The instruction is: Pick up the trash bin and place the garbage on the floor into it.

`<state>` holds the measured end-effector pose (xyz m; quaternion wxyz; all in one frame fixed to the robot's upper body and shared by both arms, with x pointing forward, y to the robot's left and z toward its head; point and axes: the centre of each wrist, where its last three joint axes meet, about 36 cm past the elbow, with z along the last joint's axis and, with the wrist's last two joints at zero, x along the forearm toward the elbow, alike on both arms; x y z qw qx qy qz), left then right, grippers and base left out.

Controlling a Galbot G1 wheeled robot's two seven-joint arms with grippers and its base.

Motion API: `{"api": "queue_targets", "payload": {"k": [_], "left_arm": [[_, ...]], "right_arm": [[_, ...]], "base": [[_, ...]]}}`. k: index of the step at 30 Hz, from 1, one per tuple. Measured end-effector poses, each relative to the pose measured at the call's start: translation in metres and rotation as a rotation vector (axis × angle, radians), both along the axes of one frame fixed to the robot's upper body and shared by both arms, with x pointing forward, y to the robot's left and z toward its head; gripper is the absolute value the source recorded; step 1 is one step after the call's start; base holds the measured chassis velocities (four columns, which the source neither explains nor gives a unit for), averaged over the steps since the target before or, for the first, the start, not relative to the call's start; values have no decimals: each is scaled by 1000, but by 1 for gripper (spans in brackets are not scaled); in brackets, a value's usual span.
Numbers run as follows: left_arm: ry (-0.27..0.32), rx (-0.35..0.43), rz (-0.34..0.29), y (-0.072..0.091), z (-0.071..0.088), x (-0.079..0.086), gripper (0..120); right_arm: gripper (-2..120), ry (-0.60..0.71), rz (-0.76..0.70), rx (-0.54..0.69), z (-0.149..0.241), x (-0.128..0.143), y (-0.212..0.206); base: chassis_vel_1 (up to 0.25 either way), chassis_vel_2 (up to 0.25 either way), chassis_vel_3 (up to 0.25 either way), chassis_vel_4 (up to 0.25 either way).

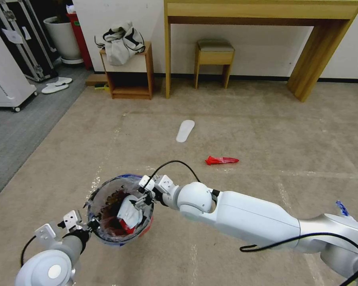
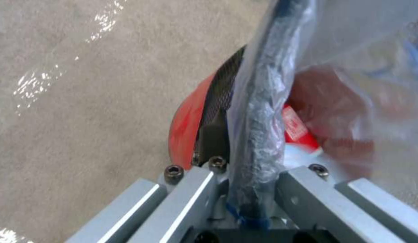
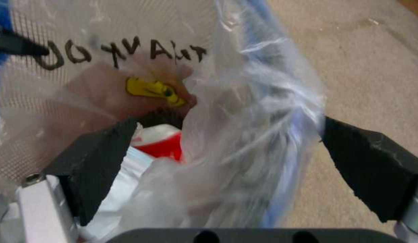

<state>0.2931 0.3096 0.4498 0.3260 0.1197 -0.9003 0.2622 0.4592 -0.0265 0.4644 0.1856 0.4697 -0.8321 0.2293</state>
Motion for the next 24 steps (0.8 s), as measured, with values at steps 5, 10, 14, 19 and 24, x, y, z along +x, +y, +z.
{"api": "queue_targets", "payload": {"k": [5, 10, 14, 19, 24], "left_arm": [[1, -3, 1, 0, -1, 1, 0], [3, -3, 1, 0, -2, 2, 0], [2, -4, 1, 0, -2, 2, 0], [4, -4, 1, 0, -3, 2, 0], [5, -4, 1, 0, -3, 1, 0]], "right_arm": [[100, -1, 9, 5, 2, -1, 3], [100, 2, 10, 6, 3, -1, 3], [100, 5, 12, 11, 3, -2, 4], [100, -7, 5, 34, 9, -1, 5], [100, -18, 0, 84, 18, 1, 9]], "base": [[0, 0, 0, 0], [0, 0, 0, 0], [0, 0, 0, 0], [0, 0, 0, 0], [0, 0, 0, 0]]}}
